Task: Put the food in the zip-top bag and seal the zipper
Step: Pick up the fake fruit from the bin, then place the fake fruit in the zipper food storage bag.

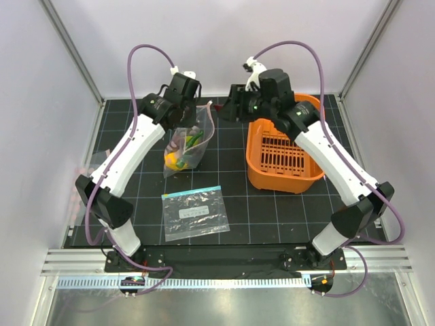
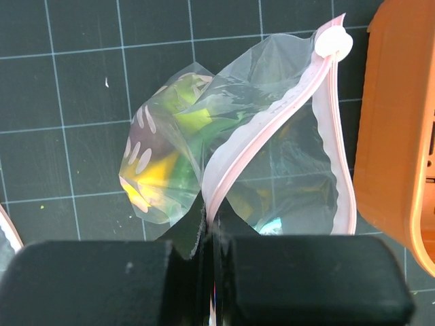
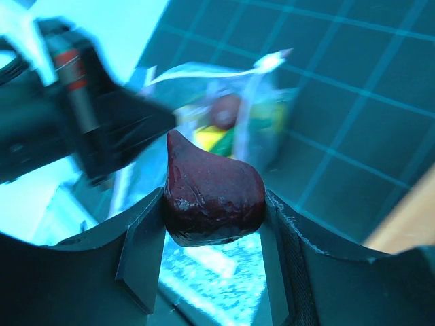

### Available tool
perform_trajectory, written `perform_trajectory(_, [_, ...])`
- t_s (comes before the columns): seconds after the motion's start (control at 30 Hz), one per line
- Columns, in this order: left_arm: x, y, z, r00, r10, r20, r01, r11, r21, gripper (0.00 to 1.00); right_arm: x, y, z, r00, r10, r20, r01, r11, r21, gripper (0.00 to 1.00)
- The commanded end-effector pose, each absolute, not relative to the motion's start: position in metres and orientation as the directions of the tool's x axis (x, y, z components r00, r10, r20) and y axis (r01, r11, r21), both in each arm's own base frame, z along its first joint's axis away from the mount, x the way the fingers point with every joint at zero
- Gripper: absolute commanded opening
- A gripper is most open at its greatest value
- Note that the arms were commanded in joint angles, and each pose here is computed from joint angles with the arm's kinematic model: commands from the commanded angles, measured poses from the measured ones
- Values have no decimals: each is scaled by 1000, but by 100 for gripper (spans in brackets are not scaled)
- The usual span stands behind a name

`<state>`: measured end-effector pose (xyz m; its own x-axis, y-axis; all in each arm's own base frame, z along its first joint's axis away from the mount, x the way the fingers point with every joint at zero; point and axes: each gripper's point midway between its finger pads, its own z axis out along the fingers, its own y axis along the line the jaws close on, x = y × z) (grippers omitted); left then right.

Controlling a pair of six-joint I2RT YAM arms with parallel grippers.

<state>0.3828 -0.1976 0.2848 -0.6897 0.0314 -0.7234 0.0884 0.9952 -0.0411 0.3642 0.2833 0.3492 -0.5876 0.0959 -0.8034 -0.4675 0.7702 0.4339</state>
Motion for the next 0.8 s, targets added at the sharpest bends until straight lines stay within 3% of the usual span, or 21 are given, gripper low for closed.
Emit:
perform_trajectory(0.0, [378, -202, 331, -605, -38, -795, 103, 987, -126, 1, 348, 311, 372, -579, 123, -806, -542, 681, 493, 26])
perform_trajectory(0.37, [366, -214, 353, -581, -84, -810, 139, 970, -200, 2, 346, 349, 345, -623, 60, -780, -559, 663, 498, 25])
perform_trajectory(0.43, [364, -217, 356, -575, -89, -813, 149, 966, -210, 2, 350, 353, 340, -637, 44, -770, -551, 672, 495, 38])
perform_trajectory(0.47, [364, -218, 358, -573, -93, -814, 150, 965, -215, 2, 351, 353, 339, -637, 30, -770, -554, 677, 485, 53])
perform_trajectory(0.5, [364, -218, 357, -573, -94, -814, 148, 965, -216, 2, 350, 349, 332, -653, 9, -758, -535, 703, 469, 79])
perform_trajectory(0.53, [364, -218, 357, -574, -95, -813, 147, 965, -217, 2, 353, 348, 337, -645, 10, -764, -532, 713, 458, 85])
perform_trajectory(0.63, [364, -219, 357, -577, -102, -810, 144, 964, -224, 2, 352, 340, 347, -620, 11, -784, -531, 730, 431, 89])
perform_trajectory(0.77, [365, -222, 354, -586, -108, -803, 143, 962, -233, 2, 345, 330, 357, -619, 16, -786, -519, 742, 424, 83])
